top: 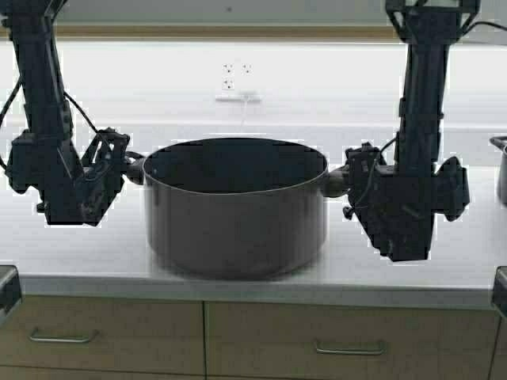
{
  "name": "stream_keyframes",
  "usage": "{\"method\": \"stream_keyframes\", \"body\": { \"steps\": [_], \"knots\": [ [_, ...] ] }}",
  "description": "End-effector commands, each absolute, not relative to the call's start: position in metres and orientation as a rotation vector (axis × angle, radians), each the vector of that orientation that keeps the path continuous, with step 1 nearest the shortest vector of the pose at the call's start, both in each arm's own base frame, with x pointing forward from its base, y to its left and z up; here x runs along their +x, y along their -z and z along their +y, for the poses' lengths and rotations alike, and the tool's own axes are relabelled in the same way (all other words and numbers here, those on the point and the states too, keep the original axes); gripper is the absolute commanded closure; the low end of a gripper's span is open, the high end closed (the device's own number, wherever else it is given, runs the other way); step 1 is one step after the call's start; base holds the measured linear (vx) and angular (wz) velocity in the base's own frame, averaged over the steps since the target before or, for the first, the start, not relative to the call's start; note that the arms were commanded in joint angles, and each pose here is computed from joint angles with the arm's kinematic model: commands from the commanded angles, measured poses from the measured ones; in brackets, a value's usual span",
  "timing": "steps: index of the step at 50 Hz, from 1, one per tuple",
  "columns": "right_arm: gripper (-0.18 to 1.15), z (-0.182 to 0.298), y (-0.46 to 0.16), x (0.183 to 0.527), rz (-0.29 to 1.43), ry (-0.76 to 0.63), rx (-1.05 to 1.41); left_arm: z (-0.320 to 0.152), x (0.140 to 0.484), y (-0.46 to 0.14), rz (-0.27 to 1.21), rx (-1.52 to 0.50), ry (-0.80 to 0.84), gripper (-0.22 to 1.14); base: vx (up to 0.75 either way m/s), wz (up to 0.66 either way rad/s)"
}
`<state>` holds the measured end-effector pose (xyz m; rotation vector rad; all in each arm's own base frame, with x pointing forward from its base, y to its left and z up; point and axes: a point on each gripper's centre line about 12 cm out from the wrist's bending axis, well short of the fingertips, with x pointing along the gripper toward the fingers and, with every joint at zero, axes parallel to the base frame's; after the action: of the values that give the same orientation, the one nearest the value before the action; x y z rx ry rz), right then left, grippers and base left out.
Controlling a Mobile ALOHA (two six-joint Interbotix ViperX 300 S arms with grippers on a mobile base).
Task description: Open the cabinet, put the pot inside, then close it
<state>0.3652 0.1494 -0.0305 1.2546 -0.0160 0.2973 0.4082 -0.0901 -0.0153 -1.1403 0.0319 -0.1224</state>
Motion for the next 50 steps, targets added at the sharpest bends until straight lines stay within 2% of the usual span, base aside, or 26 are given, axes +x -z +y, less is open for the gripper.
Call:
{"method": "stream_keyframes", "body": {
  "steps": [1,33,50],
  "knots": [
    [0.90,0.166,0.009,0.353,0.000,-0.381,1.244,-0.102,0.401,-0.010,0.007,-1.132,0.183,0.90,0.00,0.00],
    [0.90,0.178,-0.060,0.322,0.043,-0.553,1.268,-0.111,0.364,-0.079,-0.058,-1.072,0.275,0.90,0.00,0.00],
    [0.90,0.178,-0.103,0.296,0.053,-0.613,1.314,-0.104,0.331,-0.125,-0.078,-1.080,0.296,0.90,0.00,0.00]
  ]
}}
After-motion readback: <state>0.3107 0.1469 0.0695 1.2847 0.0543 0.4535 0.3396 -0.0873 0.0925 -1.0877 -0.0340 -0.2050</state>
